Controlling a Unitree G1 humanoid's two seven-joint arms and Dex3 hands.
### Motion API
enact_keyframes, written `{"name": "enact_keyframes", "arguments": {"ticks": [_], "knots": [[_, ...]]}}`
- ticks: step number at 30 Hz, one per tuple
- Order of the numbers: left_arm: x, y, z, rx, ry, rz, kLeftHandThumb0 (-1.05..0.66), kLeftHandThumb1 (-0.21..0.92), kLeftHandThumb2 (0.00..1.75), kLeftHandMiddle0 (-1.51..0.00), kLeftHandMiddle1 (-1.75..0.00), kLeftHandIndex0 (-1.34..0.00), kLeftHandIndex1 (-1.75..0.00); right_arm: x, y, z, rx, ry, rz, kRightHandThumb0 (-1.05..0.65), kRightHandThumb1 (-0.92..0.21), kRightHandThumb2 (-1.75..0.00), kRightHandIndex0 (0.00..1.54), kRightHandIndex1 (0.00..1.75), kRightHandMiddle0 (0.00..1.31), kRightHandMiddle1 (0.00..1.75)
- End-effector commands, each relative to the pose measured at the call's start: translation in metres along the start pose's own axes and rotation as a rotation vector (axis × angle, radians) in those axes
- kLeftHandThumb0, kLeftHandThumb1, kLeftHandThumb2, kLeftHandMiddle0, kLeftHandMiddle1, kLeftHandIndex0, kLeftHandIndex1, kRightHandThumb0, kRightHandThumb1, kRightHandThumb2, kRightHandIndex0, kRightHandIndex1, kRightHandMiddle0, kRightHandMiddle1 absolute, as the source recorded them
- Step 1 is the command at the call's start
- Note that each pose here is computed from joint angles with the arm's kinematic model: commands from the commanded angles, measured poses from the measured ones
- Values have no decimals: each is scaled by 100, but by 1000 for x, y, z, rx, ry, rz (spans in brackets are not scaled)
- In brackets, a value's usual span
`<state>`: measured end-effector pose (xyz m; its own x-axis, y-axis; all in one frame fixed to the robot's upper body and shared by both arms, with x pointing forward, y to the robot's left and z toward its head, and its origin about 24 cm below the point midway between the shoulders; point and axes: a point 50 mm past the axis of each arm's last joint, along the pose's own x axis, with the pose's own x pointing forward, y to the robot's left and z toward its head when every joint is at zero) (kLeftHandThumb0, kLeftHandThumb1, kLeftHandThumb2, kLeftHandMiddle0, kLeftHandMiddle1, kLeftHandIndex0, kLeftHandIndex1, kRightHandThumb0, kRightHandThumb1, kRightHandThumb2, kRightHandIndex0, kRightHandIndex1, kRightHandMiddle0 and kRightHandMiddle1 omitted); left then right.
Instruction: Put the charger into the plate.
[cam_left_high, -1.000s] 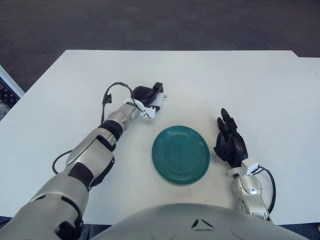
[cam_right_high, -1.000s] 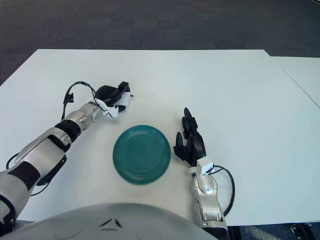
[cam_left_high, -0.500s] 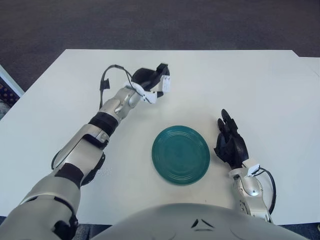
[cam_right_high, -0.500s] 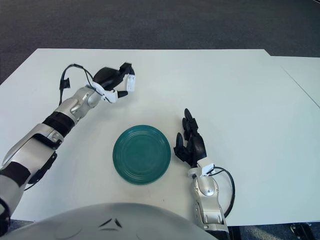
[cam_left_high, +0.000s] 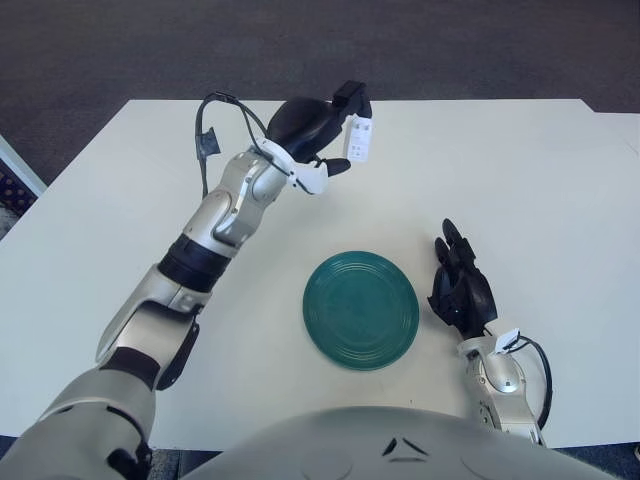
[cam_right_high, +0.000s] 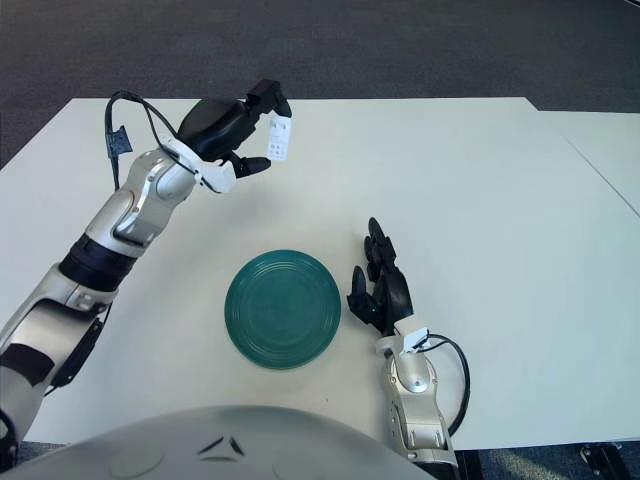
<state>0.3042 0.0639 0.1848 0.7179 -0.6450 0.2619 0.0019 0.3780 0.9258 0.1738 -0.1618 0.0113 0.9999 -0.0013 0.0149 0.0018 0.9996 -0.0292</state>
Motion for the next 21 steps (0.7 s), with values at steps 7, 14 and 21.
{"name": "enact_keyframes", "arguments": {"ticks": [7, 14, 21], "knots": [[-28, -29, -1, -189, 12, -91, -51, 20, 145, -115, -175, -70, -175, -8, 1, -17, -4, 95, 6, -105, -92, -85, 0, 0, 0, 0], [-29, -27, -1, -192, 12, -91, -52, 20, 146, -115, -175, -71, -175, -9, 2, -16, -2, 92, 6, -105, -92, -86, 0, 0, 0, 0], [-63, -16, 86, 52, -408, -434, -44, 43, 117, -95, -175, -52, -175, -8, 1, -12, -75, 42, -12, -100, -92, -94, 0, 0, 0, 0]]}}
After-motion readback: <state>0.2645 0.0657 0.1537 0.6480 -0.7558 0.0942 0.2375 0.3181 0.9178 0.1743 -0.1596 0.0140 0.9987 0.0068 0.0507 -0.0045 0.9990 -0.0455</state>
